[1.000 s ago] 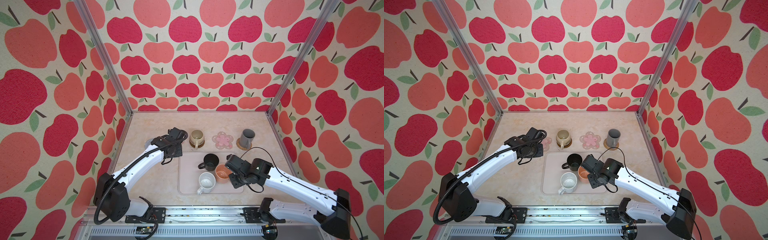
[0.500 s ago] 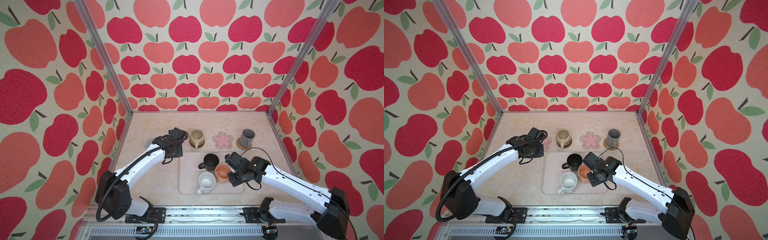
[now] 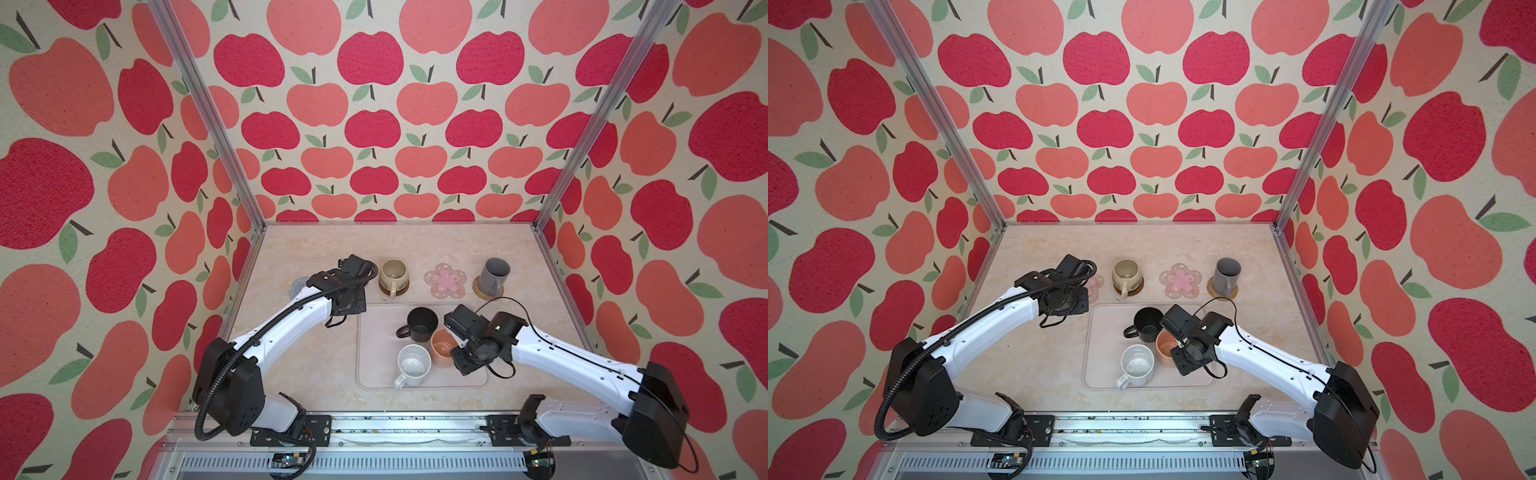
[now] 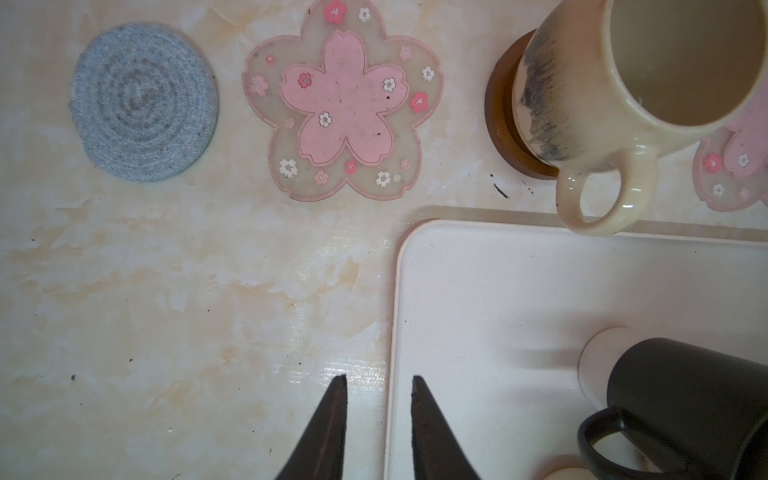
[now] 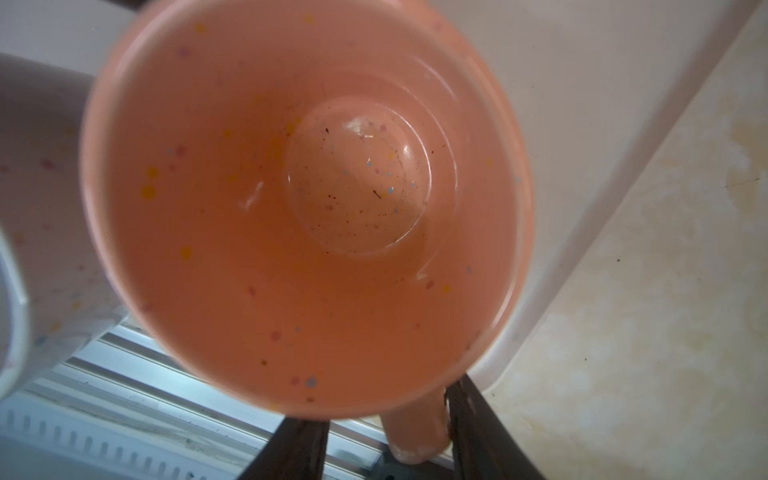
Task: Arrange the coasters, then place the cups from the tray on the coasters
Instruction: 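Close the right gripper on the salmon-pink mug's rim above its handle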
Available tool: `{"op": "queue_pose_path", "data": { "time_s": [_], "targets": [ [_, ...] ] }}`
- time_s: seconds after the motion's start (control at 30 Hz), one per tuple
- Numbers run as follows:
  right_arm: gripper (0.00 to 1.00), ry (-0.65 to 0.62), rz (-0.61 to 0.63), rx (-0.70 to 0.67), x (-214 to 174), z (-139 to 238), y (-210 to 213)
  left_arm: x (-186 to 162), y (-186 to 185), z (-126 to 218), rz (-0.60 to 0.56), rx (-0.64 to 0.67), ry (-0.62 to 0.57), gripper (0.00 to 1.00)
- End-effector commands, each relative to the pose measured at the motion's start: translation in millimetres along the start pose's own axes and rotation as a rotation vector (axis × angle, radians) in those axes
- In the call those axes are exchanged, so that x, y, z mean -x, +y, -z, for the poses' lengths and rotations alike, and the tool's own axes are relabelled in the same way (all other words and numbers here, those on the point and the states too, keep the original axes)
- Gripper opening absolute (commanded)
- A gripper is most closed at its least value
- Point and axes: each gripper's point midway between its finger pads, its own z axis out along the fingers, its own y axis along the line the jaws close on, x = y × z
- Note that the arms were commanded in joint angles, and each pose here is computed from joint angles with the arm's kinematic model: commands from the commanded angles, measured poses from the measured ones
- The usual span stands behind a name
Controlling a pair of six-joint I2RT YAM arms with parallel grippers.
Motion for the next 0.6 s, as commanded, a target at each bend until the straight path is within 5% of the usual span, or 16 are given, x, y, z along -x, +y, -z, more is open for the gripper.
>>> {"op": "queue_pose_path", "data": {
  "time_s": [0.0,0.57],
  "targets": [
    [0.47,0.008,-0.022,0.050,0.7,7.1,8.7,6.3,-2.4,2.8,0.016,-0.011,-0.008,0.29],
    [0.27,0.001,-0.068,0.070,-3.9,9.3,9.7,4.8,-2.2,4.5,0.020,-0.020,-0.012,0.29]
  ]
}}
